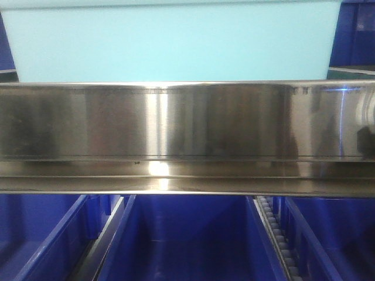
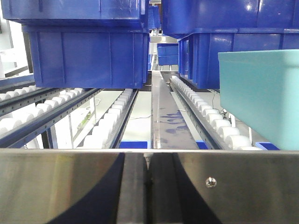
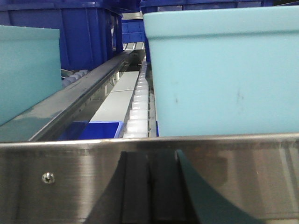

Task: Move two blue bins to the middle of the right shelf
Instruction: 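Reach both grippers toward opposite sides of the light teal bin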

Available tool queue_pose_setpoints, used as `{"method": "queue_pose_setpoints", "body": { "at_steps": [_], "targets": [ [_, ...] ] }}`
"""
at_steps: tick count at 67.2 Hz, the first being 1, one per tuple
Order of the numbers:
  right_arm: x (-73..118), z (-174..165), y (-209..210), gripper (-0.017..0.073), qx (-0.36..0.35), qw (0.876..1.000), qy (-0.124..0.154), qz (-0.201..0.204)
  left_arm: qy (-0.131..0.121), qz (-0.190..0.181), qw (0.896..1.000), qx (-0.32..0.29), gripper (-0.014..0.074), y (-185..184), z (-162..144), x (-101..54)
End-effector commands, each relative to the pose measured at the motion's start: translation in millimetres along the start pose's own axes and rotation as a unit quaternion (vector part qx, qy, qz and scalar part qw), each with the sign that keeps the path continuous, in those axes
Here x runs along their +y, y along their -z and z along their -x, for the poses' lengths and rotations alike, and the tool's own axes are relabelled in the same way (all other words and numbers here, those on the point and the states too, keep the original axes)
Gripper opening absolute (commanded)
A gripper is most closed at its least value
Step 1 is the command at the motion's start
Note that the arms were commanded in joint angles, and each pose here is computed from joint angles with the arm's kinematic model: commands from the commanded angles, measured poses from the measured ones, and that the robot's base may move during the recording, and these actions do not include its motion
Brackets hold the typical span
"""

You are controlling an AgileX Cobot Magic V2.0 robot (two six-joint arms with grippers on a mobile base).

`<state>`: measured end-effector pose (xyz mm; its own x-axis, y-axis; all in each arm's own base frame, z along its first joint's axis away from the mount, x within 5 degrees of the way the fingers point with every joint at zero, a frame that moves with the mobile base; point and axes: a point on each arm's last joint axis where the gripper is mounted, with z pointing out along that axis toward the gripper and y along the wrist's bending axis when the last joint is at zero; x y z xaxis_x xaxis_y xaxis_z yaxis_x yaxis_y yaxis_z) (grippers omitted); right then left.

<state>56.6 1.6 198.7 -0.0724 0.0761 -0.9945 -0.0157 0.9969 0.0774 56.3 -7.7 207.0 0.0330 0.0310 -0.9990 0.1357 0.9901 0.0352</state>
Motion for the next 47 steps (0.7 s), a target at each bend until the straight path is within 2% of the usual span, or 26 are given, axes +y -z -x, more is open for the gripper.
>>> {"method": "queue_pose_setpoints", "body": {
  "at_steps": [1, 35, 47],
  "targets": [
    [0.2, 2.3, 0.4, -0.0161, -0.012, 1.0, 0.0, 0.001, 0.003, 0.002, 1.0, -0.012, -0.0111, 0.4, 3.0, 0.2],
    [0.2, 2.3, 0.4, -0.0161, -0.012, 1.0, 0.0, 0.001, 0.003, 0.002, 1.0, -0.012, -0.0111, 0.4, 3.0, 0.2],
    [0.2, 4.3, 0.4, -0.0161, -0.023, 1.0, 0.0, 0.001, 0.002, 0.002, 0.999, -0.052, -0.0111, 0.8, 10.2, 0.3]
  ]
}}
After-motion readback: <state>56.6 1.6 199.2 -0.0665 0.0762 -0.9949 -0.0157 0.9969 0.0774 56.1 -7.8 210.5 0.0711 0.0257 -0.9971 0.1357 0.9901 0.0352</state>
